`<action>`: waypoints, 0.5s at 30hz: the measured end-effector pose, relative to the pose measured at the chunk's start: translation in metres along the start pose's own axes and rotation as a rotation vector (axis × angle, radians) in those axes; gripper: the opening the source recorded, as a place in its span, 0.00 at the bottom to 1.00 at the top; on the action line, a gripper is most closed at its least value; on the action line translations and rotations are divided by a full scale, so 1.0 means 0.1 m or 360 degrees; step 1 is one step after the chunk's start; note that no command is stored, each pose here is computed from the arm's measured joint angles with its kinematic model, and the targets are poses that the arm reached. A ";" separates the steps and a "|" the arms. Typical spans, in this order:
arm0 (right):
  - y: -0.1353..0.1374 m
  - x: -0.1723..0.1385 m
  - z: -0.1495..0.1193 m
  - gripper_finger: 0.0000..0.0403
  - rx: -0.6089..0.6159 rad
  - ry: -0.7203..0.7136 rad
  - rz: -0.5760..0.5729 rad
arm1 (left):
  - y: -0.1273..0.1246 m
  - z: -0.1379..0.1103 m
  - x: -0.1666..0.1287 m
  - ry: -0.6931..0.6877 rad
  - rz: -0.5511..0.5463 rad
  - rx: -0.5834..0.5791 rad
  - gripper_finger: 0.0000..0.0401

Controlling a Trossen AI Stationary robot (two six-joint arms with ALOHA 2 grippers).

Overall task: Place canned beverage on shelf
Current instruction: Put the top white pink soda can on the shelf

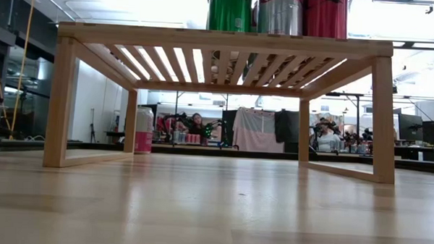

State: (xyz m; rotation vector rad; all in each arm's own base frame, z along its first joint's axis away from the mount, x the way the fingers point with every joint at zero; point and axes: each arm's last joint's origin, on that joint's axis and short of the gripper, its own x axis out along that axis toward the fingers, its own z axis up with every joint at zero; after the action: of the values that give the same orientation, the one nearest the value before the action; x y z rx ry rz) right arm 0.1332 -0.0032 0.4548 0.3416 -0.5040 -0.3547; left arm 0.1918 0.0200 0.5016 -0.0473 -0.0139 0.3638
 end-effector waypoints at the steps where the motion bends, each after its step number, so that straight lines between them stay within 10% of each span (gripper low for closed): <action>1: 0.02 0.03 0.02 0.99 -0.0019 0.0012 -0.0012 | 0.00 -0.01 0.00 0.0020 0.0029 0.0007 0.98; 9: 0.10 0.35 0.23 0.99 -0.0327 0.0198 -0.0356 | 0.06 -0.10 -0.01 0.0146 0.0305 0.0048 0.98; 15: 0.08 0.52 0.33 0.99 -0.0437 0.0338 -0.0532 | 0.32 -0.24 0.04 0.0254 0.0853 -0.0153 0.98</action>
State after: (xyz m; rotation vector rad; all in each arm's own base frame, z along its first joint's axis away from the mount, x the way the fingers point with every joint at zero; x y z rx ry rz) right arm 0.1605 -0.0247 0.5062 0.1926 -0.1837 -0.6958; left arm 0.1849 0.0499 0.4766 -0.1770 0.1417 0.8941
